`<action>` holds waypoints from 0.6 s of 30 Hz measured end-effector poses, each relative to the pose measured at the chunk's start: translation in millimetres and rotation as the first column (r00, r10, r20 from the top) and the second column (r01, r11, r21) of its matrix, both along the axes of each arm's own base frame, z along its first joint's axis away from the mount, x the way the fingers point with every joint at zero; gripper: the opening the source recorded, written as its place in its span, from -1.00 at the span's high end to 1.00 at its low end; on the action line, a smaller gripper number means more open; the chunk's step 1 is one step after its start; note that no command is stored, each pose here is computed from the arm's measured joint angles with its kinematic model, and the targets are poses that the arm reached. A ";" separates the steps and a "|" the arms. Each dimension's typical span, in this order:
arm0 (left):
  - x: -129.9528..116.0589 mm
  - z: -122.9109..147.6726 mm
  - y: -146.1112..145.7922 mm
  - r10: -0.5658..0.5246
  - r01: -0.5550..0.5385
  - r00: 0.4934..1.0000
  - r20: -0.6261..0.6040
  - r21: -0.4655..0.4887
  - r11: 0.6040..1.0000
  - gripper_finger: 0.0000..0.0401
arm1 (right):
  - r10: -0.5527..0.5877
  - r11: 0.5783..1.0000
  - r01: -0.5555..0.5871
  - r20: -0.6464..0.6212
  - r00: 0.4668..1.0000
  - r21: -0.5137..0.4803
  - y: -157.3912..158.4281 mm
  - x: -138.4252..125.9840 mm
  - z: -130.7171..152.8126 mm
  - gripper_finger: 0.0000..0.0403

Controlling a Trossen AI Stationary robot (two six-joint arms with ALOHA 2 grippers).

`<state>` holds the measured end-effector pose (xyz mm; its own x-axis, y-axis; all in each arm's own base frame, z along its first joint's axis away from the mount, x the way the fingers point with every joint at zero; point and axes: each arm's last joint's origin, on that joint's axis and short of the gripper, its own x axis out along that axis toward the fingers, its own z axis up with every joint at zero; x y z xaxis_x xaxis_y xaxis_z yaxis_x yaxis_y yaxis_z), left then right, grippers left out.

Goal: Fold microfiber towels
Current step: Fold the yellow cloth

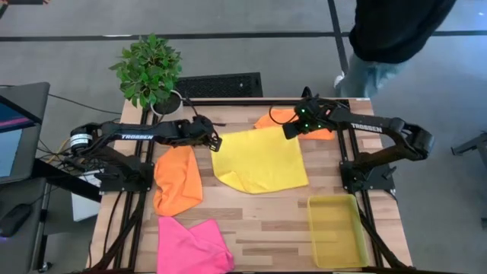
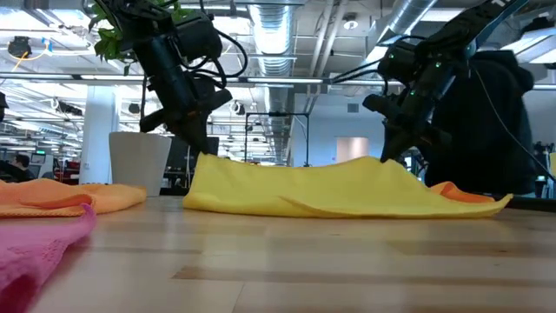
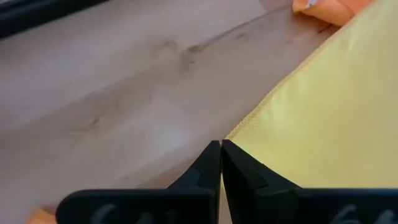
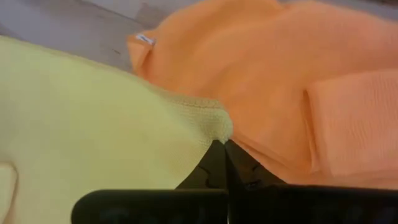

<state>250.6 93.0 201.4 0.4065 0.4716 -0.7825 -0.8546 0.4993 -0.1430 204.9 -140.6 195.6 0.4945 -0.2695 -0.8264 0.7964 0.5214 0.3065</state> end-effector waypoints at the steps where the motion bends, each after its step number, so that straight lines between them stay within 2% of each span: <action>1: 0.1 0.2 0.4 0.005 -0.005 1.000 0.000 0.010 1.000 1.00 | 0.004 1.000 -0.004 0.004 1.000 -0.013 -0.4 0.5 0.7 0.99; 4: 1.4 1.7 2.0 -0.001 0.001 1.000 0.001 0.050 0.999 1.00 | 0.014 0.999 -0.014 0.018 1.000 -0.041 -1.5 2.4 2.3 0.99; 9: 3.3 -0.1 -2.5 -0.057 0.058 0.998 -0.015 0.033 0.998 1.00 | 0.069 0.995 -0.068 0.011 0.998 -0.068 2.2 5.8 2.9 0.99; 18: 9.9 -0.8 -22.0 -0.258 0.257 0.966 -0.013 -0.024 0.966 1.00 | 0.211 0.974 -0.209 0.010 0.977 -0.091 28.6 15.7 9.0 0.99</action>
<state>260.5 71.0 200.7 0.4995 0.3352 -0.7989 -0.6998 0.6997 -0.1439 220.7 -112.0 204.6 0.5640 -0.2299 -0.7931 0.6601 0.7026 0.2657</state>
